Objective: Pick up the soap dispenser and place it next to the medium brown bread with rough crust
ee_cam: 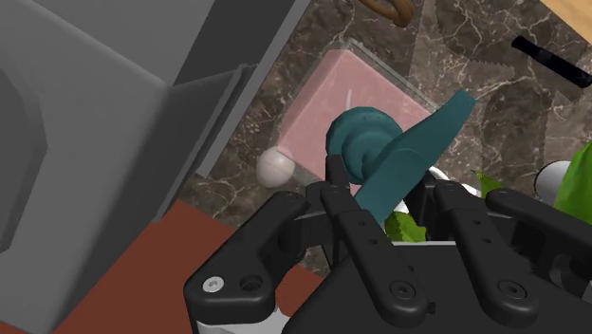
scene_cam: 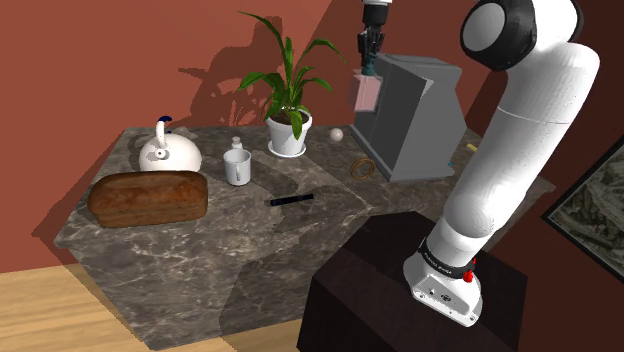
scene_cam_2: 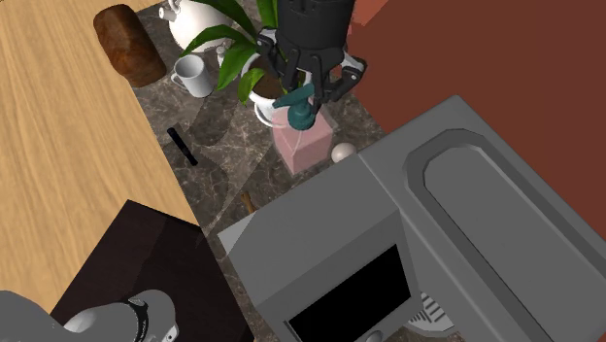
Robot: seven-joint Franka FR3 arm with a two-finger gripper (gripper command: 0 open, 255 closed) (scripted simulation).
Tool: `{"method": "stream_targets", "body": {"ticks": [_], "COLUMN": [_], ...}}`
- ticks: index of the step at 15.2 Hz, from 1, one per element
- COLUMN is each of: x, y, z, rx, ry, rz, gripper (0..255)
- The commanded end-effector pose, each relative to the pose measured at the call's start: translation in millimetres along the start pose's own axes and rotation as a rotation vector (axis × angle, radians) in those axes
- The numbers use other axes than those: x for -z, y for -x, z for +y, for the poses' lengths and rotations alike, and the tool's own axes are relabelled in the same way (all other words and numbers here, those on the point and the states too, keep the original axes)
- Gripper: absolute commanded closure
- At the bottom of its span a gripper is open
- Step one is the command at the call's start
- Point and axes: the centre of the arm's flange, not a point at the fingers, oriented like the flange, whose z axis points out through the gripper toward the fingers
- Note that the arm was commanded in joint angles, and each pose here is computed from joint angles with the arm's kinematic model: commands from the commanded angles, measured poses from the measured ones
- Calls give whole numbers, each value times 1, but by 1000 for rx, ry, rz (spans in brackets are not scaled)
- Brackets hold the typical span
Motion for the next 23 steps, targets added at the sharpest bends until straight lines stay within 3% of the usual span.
{"method": "stream_targets", "body": {"ticks": [1, 5, 23], "x": [11, 29, 28], "y": [3, 5, -25], "z": [0, -1, -236], "rx": [0, 0, 0], "ry": [0, 0, 0], "rz": [0, 0, 0], "gripper": [255, 255, 255]}}
